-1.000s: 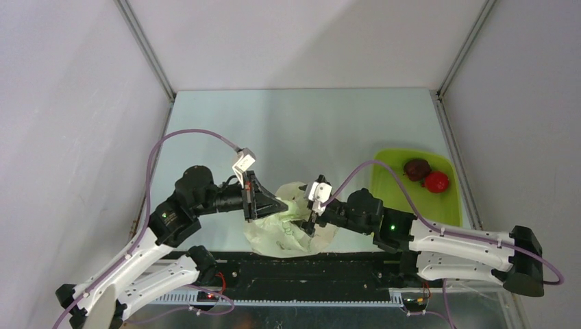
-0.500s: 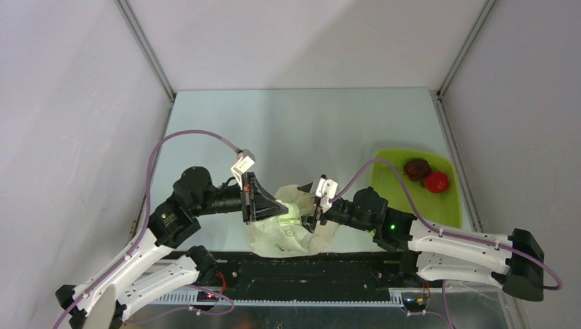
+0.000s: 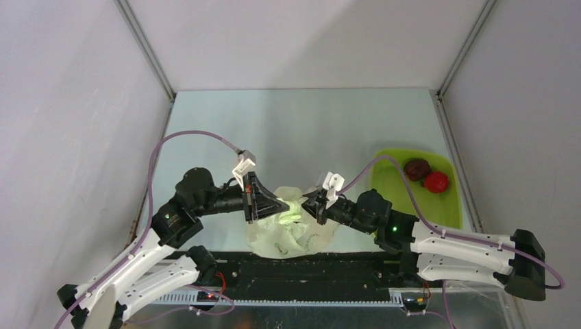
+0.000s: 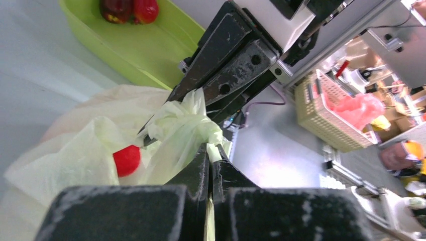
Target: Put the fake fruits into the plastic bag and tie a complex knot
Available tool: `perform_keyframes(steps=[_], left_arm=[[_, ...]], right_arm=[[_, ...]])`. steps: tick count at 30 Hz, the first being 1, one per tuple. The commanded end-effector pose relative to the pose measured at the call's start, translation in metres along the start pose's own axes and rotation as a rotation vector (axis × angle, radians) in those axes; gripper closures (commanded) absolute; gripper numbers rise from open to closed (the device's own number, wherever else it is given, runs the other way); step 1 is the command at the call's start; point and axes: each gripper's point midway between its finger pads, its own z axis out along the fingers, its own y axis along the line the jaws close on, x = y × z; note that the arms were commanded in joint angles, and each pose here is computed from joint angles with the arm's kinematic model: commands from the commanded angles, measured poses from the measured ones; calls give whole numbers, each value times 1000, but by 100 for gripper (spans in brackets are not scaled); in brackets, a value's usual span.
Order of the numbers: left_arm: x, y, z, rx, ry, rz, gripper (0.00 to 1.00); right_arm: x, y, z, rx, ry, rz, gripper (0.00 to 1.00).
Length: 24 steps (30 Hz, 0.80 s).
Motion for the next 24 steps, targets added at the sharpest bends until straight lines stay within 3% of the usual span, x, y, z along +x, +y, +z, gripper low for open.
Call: perform_keyframes(steps=[1, 13, 15, 19, 21, 24], left_arm=[[3, 7, -2, -16, 1, 124, 100], [-16, 48, -1, -310, -81, 396, 100], [-17, 49, 2, -324, -97, 424, 100], [-18, 56, 2, -373, -105, 473, 100], [-21, 57, 0, -391, -132, 494, 100], [-17, 60, -2, -410, -146, 514, 100]], right_arm=[[-28, -29, -10, 175, -90, 53, 100], [-29, -41, -23, 351, -58, 103, 100], [-30, -42, -27, 390, -48, 141, 91], [-34, -45, -44, 471, -42, 301, 53], [-29, -51, -64, 537, -40, 426, 46], [-29, -51, -81, 594, -106, 730, 43]])
